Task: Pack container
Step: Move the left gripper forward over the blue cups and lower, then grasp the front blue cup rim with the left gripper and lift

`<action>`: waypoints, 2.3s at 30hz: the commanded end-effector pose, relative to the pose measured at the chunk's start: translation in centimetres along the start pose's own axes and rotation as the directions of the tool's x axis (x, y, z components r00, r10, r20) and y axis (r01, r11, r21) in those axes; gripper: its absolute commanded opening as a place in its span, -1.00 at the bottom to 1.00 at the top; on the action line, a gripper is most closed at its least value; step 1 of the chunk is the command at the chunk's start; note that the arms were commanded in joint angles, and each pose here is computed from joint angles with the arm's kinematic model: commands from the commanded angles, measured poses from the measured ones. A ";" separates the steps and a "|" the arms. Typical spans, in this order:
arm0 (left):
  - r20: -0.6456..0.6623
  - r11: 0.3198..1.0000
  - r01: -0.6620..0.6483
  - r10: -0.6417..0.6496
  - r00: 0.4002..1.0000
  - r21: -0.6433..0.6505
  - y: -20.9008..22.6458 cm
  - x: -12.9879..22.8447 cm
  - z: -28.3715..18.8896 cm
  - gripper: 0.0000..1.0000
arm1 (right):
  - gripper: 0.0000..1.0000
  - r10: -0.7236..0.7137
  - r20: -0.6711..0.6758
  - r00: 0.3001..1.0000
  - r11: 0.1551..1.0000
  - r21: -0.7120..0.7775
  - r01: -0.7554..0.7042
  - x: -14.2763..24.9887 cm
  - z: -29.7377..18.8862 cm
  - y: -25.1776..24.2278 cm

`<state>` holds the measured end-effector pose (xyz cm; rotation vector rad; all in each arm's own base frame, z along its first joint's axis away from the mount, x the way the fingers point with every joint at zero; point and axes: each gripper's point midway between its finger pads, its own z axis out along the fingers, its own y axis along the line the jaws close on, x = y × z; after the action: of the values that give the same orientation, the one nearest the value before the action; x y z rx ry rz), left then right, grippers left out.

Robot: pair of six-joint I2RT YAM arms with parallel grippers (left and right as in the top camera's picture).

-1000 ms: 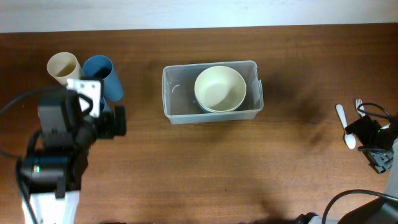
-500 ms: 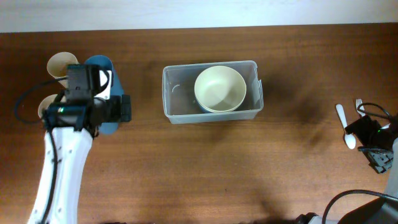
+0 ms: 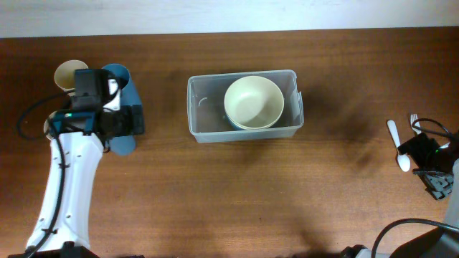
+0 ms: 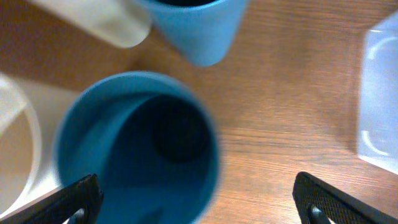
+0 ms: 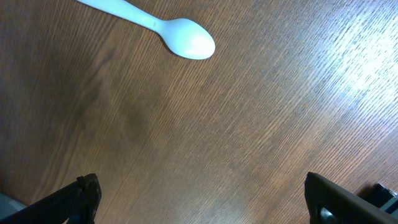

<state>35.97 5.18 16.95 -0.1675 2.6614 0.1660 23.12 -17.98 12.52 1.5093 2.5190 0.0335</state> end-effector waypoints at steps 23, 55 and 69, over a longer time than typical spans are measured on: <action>-0.241 0.998 -0.030 0.043 0.970 0.054 -0.1 -0.8 -3.6 1.00 | 0.98 0.011 0.001 1.000 1.000 -0.002 -0.011 0.0 0.0 0.0; -0.380 0.994 -0.004 0.044 0.924 0.106 -2.0 -0.2 3.2 0.99 | 0.98 0.011 0.001 1.000 1.000 -0.002 -0.011 0.0 0.0 0.0; -0.409 0.995 -0.007 0.047 0.911 0.097 -1.8 0.7 3.6 0.99 | 0.98 0.011 0.001 1.000 1.000 -0.002 -0.011 0.0 0.0 0.0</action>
<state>37.39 3.90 13.90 -0.1428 3.0663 0.0225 23.13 -17.99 12.52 1.5091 2.5187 0.0334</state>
